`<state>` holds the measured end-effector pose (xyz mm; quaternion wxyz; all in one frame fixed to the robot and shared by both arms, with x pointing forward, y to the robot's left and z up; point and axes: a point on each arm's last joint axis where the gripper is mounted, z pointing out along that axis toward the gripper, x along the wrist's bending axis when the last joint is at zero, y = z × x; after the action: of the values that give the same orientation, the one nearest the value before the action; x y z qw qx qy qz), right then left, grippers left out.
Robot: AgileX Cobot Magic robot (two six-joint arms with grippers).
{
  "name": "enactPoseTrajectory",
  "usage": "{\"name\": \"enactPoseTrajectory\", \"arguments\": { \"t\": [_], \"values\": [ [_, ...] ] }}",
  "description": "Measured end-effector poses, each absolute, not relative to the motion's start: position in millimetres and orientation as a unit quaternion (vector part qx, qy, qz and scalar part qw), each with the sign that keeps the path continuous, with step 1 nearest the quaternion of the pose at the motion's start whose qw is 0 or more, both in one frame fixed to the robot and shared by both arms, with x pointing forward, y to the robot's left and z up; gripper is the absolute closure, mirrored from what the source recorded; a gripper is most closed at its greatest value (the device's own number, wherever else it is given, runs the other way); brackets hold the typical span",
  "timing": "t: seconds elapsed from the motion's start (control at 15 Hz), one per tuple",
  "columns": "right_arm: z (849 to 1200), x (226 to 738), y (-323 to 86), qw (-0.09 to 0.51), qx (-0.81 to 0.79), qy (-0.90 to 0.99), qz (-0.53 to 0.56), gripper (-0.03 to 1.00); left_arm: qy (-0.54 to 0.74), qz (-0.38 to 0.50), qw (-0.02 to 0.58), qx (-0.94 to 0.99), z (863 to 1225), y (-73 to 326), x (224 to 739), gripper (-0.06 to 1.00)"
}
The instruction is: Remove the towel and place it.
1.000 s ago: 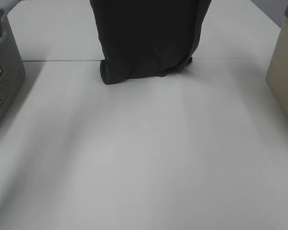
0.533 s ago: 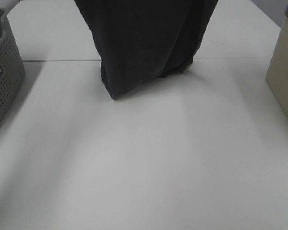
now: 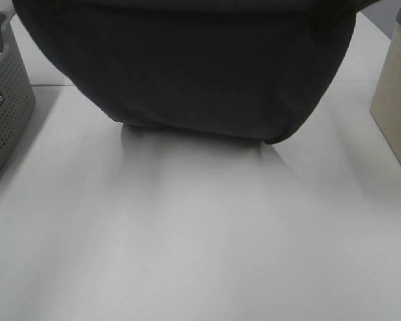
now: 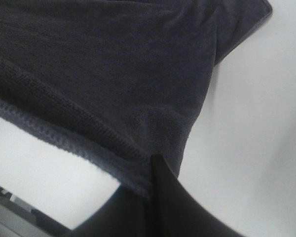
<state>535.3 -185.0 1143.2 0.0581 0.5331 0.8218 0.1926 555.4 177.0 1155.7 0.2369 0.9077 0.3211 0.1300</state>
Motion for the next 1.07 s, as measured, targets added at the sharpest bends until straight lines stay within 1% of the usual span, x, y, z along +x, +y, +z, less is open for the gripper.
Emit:
{"name": "enactPoseTrajectory", "arguments": {
  "t": [0.2,0.33,0.67,0.87,1.07],
  "values": [
    [1124.0,513.7,-191.4,0.032,0.536,0.827,0.166,0.96,0.336,0.05,0.225,0.913,1114.7,174.9,539.9,0.94],
    [1115.3,502.4,-195.4,0.024,0.534,0.831,0.153,0.96,0.348,0.005,0.221,0.911,1093.9,172.7,533.2,0.94],
    [1085.9,472.6,-203.6,-0.015,0.541,0.832,0.12,0.96,0.37,-0.051,0.217,0.902,1068.7,174.1,511.1,0.94],
    [1073.1,446.8,-206.8,-0.051,0.549,0.826,0.122,0.96,0.394,-0.106,0.212,0.888,1047.9,178.4,479.5,0.94],
    [1058.7,411.2,-213.1,-0.088,0.555,0.818,0.125,0.96,0.381,-0.145,0.194,0.892,1030.5,173.7,441.6,0.94]
  ]
}}
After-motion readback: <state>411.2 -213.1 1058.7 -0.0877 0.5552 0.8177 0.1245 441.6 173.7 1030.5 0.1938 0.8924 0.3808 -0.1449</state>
